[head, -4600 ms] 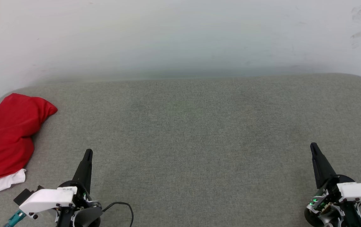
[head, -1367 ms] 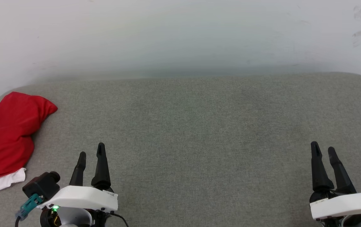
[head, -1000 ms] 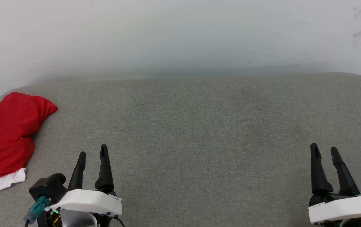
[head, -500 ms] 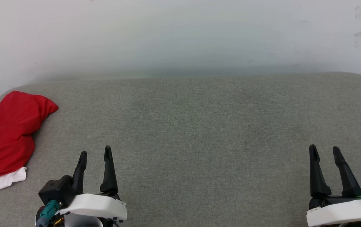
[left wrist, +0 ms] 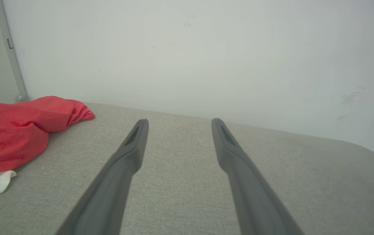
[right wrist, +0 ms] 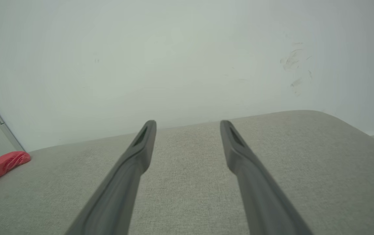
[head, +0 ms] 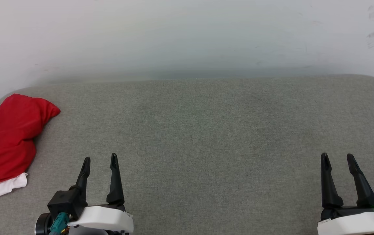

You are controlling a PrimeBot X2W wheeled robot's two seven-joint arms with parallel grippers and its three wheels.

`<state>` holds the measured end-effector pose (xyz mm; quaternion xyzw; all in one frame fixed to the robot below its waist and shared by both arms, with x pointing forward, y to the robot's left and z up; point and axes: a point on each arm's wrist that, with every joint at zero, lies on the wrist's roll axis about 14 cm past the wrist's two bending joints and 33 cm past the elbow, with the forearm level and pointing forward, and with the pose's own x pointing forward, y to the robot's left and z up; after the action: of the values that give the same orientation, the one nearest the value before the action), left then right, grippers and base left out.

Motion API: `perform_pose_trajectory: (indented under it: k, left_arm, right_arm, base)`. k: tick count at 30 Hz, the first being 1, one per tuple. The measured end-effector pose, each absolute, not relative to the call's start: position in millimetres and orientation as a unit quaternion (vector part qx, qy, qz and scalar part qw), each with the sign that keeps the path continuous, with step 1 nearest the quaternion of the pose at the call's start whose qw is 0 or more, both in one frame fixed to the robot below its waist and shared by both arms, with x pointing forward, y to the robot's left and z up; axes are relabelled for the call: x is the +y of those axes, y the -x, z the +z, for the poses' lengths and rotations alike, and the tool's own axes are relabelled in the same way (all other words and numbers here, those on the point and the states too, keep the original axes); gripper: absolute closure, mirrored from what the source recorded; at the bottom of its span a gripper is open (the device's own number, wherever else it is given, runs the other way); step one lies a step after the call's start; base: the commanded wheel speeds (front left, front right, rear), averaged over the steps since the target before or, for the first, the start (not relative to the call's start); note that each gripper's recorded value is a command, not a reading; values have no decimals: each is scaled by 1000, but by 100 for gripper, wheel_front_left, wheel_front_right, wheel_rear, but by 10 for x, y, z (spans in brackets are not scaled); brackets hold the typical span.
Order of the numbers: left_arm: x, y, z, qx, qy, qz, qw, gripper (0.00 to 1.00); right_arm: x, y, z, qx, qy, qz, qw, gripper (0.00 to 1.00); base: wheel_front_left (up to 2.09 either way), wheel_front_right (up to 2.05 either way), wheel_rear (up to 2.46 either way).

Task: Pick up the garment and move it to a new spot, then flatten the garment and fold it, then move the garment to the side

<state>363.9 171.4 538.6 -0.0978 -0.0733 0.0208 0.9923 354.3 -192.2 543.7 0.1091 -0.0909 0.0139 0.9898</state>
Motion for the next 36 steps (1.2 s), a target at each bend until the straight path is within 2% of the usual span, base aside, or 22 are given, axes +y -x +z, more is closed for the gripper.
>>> perform_pose_trajectory:
  k: [18, 36]
  left_arm:
    - [1680, -3582, 5372, -84, 39, 15, 996, 0]
    - [1724, -3557, 5352, -85, 40, 23, 995, 0]
  right_arm:
    - [-1900, -3489, 5380, -89, -53, 18, 994, 0]
    - [-1853, -3470, 5364, -90, -45, 26, 995, 0]
  base:
    - [0, 0, 0]
    - [0, 0, 0]
